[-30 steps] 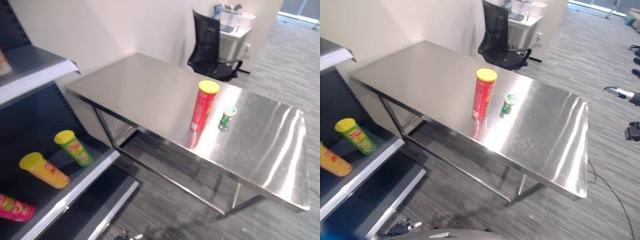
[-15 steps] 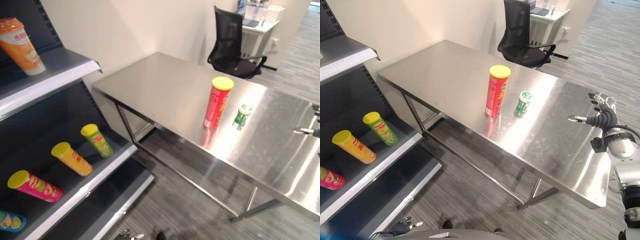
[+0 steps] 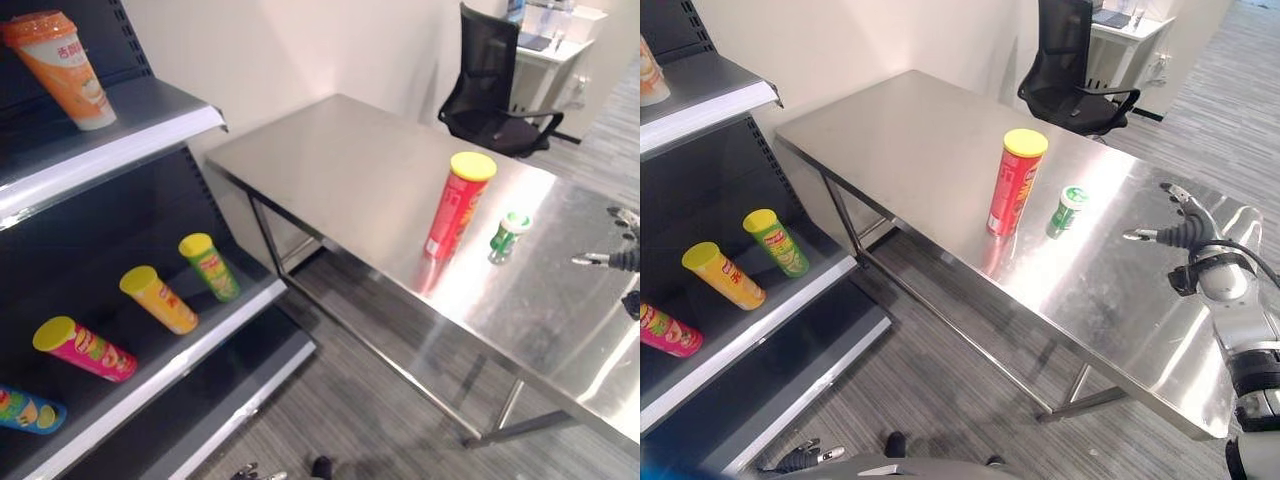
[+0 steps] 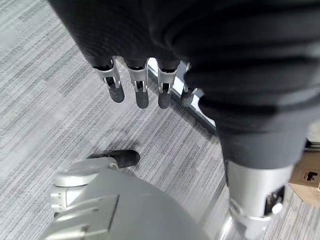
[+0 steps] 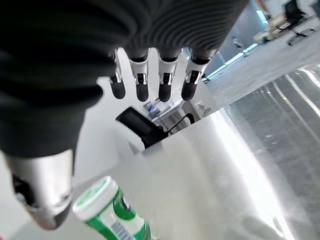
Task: Put the goods on the table back onto the shelves and tidy them up.
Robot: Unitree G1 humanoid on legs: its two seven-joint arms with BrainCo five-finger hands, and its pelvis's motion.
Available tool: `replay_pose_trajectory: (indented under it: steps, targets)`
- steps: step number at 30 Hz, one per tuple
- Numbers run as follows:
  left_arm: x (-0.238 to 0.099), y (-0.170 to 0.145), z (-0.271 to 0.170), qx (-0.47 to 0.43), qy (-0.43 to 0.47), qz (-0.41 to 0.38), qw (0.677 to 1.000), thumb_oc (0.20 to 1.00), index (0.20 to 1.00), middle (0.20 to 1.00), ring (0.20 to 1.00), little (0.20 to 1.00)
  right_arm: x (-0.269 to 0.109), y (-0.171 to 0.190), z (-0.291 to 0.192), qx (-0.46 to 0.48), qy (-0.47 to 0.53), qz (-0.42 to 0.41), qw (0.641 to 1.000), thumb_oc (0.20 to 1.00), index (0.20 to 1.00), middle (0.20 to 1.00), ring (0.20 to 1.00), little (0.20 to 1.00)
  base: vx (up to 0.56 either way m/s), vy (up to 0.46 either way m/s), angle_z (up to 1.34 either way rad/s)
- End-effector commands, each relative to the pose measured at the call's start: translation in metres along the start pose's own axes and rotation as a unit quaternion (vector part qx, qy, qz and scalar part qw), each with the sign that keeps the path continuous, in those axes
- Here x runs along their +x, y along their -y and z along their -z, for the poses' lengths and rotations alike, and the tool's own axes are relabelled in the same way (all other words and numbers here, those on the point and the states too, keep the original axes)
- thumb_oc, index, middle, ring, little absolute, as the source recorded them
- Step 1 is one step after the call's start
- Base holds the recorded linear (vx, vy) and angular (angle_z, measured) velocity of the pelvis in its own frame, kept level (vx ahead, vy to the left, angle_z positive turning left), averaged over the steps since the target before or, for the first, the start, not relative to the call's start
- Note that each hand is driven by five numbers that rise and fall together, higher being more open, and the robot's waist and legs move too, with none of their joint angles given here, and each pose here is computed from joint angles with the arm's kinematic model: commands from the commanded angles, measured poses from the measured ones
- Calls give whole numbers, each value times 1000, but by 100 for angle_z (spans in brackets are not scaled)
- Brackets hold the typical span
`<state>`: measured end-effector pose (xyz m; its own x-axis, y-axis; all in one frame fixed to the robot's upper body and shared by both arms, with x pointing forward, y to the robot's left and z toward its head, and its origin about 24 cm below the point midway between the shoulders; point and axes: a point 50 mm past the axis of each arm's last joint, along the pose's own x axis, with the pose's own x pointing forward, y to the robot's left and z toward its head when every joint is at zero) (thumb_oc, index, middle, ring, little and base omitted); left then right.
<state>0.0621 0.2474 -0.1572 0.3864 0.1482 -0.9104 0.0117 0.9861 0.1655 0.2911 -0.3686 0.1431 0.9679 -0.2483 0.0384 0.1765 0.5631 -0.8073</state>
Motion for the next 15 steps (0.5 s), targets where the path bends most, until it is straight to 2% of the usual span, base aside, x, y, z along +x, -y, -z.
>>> replay_pose_trajectory:
  steps: [1,15]
  targets:
    - [5,-12,-24,32,28,-17,999,1000,1000,1000,1000,1000,14,25,-23,-45,32,53,997,1000,1000,1000,1000,1000,2,-17,13]
    - [3,-10,-24,31,37,-17,999,1000,1000,1000,1000,1000,23,24,-12,-68,-18,71,995,1000,1000,1000,1000,1000,9,-11,16]
